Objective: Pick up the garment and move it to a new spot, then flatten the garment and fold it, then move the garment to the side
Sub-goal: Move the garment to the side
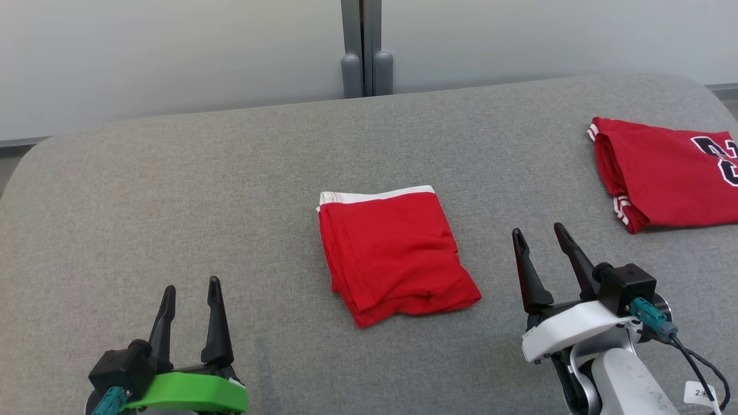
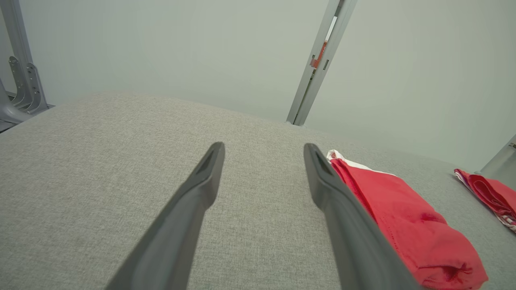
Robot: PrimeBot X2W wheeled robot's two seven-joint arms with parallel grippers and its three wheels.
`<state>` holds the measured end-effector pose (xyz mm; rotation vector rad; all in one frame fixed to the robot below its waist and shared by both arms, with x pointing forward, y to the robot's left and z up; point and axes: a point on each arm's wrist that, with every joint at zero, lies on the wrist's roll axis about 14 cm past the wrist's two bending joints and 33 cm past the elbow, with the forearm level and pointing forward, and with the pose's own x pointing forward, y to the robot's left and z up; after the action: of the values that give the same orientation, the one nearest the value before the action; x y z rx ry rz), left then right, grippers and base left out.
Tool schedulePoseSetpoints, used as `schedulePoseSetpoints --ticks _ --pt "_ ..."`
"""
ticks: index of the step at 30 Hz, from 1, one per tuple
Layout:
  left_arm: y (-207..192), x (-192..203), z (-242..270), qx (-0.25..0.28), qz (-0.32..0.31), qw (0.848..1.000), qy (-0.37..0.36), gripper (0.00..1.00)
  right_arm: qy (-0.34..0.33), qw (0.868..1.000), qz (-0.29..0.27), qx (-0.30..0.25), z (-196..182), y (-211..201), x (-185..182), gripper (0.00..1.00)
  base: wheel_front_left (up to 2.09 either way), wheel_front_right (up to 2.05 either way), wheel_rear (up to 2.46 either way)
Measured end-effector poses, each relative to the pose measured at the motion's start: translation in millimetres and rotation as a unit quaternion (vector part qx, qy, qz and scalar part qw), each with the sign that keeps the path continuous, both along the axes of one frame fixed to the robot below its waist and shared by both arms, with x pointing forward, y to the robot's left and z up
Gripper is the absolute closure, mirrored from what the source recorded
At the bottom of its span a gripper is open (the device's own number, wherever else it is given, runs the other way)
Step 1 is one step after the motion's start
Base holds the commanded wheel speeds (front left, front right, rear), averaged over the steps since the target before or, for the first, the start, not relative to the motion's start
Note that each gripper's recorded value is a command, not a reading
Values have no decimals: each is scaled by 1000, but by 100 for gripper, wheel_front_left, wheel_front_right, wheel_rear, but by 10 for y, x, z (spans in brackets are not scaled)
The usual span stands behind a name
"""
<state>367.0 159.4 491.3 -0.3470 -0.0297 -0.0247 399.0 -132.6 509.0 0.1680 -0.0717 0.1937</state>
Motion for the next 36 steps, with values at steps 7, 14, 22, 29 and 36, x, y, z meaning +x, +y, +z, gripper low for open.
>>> schedulePoseSetpoints --ticks 7,14,22,29,36 --pt "5 2 -11 -1 1 1000 2 0 5 1000 0 2 -33 1 7 0 0 0 0" --pt "20 16 33 -2 5 1000 -5 0 3 1000 11 11 49 76 160 0 0 0 0" --pt "31 62 153 -1 6 1000 -24 0 77 995 48 -28 72 132 551 0 0 0 0" --pt "97 55 149 0 17 1000 -23 0 191 975 99 -55 -336 333 676 0 0 0 0" --pt "296 8 121 6 47 999 -17 0 311 937 144 -65 -866 509 616 0 0 0 0"
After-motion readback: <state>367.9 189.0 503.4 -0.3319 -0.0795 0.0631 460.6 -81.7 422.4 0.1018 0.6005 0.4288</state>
